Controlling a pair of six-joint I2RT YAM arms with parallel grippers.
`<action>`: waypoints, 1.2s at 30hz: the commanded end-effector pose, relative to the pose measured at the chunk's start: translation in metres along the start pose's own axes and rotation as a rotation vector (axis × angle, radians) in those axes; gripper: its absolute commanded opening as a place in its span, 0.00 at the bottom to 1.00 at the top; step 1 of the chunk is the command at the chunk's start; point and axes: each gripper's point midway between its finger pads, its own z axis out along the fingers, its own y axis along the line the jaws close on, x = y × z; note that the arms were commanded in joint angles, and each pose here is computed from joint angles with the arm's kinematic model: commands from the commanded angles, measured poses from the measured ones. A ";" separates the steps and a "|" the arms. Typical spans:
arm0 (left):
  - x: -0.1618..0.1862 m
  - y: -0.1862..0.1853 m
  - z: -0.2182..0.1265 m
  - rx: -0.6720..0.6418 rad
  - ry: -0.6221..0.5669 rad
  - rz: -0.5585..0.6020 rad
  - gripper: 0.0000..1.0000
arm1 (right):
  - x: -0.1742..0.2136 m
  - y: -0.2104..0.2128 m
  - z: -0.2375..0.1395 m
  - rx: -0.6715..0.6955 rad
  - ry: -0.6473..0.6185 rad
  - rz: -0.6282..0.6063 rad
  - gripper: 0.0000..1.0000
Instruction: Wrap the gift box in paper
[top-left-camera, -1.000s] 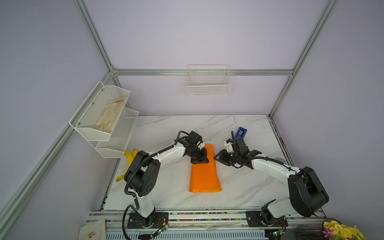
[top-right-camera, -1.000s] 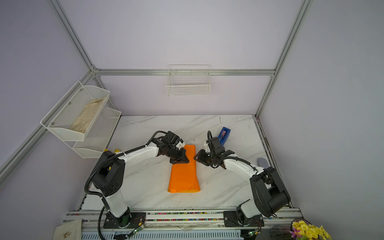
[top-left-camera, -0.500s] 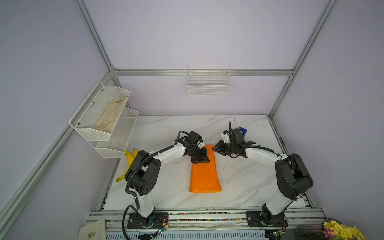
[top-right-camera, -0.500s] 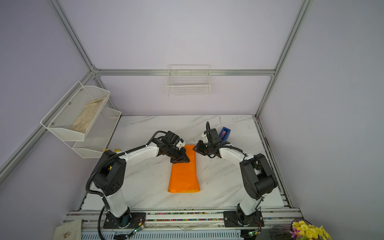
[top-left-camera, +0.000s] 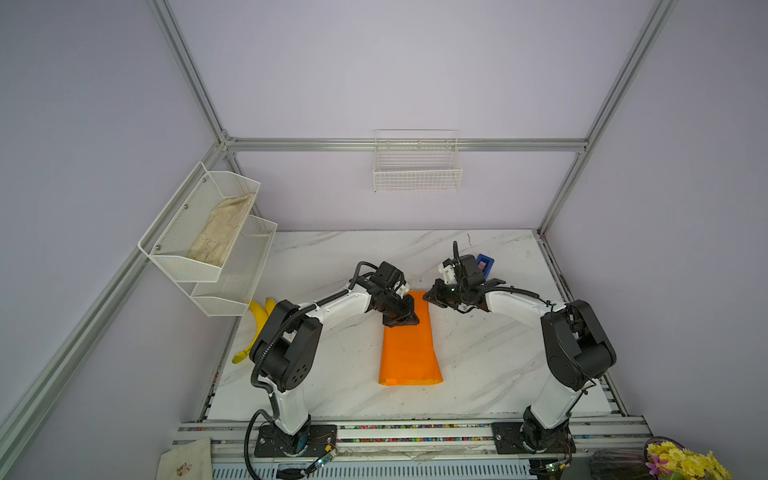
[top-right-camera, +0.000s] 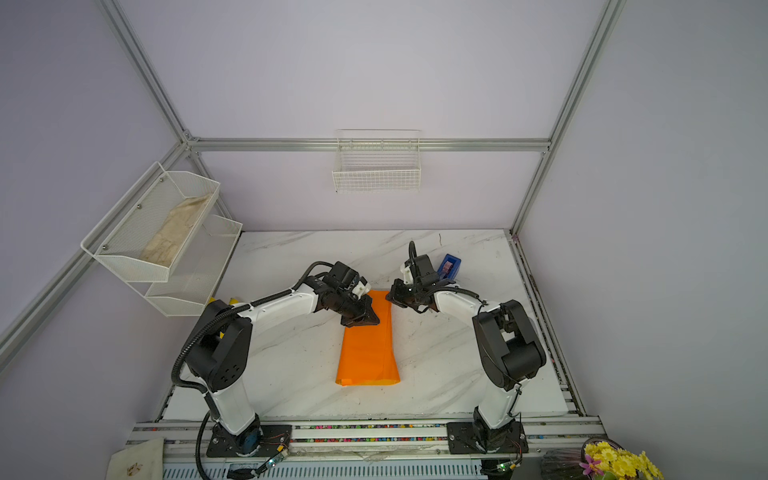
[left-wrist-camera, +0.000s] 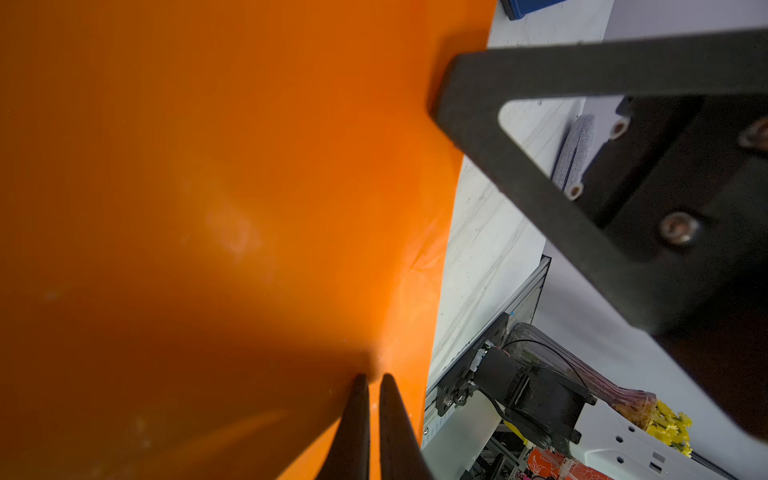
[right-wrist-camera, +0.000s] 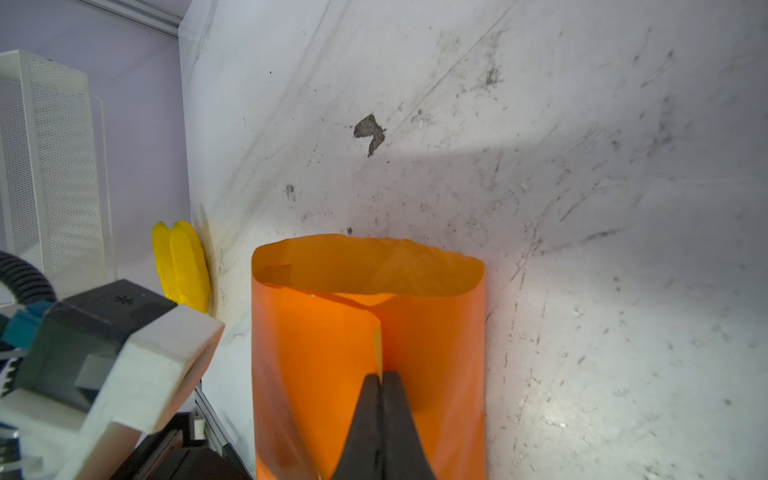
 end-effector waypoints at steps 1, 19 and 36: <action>-0.002 0.031 0.011 -0.112 -0.010 -0.055 0.10 | -0.018 -0.001 0.002 0.025 -0.048 -0.015 0.00; -0.005 0.013 0.000 -0.085 -0.030 -0.045 0.20 | -0.031 -0.007 0.004 0.036 -0.047 -0.017 0.00; 0.022 0.021 -0.013 -0.114 -0.026 -0.051 0.21 | -0.034 -0.012 0.005 0.063 -0.053 -0.015 0.00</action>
